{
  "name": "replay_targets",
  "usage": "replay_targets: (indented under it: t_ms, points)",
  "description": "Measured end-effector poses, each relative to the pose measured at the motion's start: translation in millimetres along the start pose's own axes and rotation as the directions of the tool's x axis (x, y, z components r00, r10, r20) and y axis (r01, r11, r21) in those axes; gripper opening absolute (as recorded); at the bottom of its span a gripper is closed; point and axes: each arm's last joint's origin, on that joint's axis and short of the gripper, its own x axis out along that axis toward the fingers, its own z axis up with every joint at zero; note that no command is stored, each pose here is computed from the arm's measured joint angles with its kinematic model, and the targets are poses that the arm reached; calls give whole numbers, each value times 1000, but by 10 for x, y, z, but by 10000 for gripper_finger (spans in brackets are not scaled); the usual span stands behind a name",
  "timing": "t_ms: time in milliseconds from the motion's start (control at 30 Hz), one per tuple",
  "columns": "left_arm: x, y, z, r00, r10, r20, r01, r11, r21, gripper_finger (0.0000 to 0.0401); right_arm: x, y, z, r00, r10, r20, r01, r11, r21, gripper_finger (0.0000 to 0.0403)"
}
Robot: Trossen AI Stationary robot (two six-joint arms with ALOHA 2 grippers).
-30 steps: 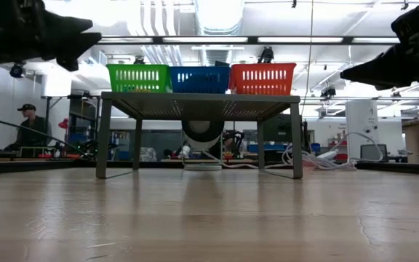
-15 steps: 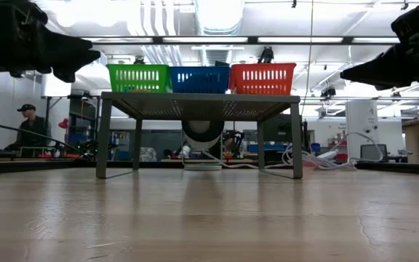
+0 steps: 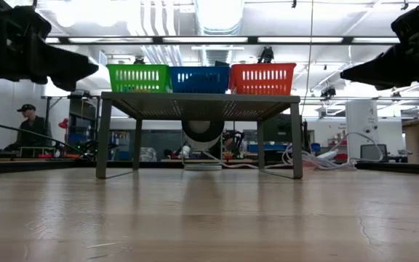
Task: Pick & Place Office Desk Supplies
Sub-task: Return to Home Position
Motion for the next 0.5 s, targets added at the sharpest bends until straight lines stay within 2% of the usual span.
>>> replay_targets:
  t_ms: [500]
  points:
    - [0,-1,-17,1000,0,-17,0,1000,2,206,0,0,0,1000,0,0,0,1000,0,91]
